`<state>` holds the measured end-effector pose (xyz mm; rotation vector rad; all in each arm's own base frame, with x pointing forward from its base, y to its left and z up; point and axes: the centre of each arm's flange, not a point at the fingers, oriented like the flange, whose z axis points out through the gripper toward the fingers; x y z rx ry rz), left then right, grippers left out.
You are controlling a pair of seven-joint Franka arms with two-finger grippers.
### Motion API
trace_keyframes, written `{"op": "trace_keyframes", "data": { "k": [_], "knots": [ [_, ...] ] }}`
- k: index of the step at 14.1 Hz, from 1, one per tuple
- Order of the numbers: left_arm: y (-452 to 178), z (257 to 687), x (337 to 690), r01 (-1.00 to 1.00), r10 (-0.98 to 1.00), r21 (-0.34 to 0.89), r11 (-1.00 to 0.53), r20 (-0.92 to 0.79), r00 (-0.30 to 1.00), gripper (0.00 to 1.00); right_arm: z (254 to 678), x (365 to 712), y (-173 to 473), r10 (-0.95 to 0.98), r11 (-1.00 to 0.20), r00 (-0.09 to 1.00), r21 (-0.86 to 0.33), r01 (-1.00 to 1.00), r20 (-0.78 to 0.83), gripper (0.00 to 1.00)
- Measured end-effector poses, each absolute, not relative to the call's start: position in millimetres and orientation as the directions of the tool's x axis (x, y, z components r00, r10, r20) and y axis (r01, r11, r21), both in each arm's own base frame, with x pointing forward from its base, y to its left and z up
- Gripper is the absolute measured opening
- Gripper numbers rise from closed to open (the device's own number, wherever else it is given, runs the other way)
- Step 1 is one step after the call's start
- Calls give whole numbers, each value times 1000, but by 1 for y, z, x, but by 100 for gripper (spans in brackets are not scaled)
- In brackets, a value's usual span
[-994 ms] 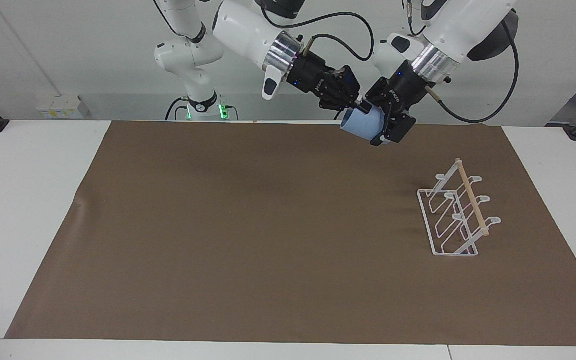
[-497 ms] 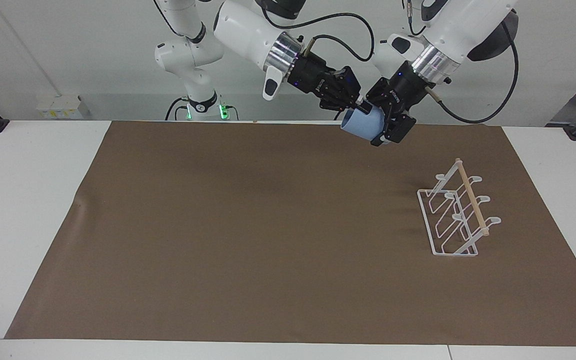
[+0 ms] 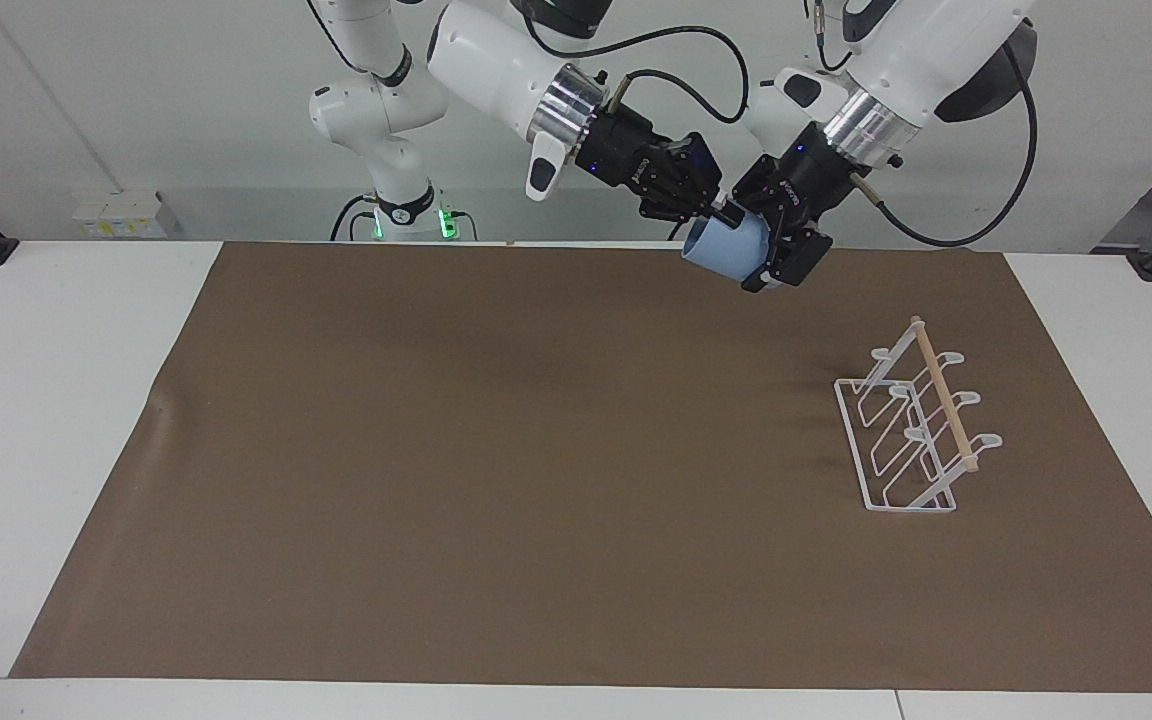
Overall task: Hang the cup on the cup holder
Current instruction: 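Open the right gripper and release the cup to the left gripper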
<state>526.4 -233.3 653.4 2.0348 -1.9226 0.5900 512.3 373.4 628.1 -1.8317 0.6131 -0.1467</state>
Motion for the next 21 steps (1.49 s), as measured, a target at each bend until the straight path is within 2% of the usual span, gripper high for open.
{"op": "trace_keyframes", "data": {
  "k": [3,4,6,7,12,16,21],
  "knots": [
    [-233,653,526,-994,-880,-74,-75,474,31,90,628,512,373,-477,-222,856,-915,-336,-198,5],
    [-233,653,526,-994,-880,-65,-83,473,42,90,629,513,372,-482,-219,854,-917,-334,-196,11],
    [-232,650,526,-995,-881,-48,-93,470,60,81,630,514,371,-485,-217,852,-918,-333,-195,27],
    [-232,649,526,-994,-881,-43,-95,469,64,79,630,514,370,-487,-216,852,-918,-332,-194,42],
    [-224,648,529,-993,-881,-38,-110,467,80,79,631,516,368,-491,-214,849,-918,-333,-193,96],
    [-219,644,528,-994,-899,-34,-103,430,79,79,631,516,368,-492,-214,849,-918,-333,-193,98],
    [-195,631,527,-995,-983,-64,-79,171,67,79,631,523,358,-493,-244,861,-929,-279,-129,98]
  ]
}}
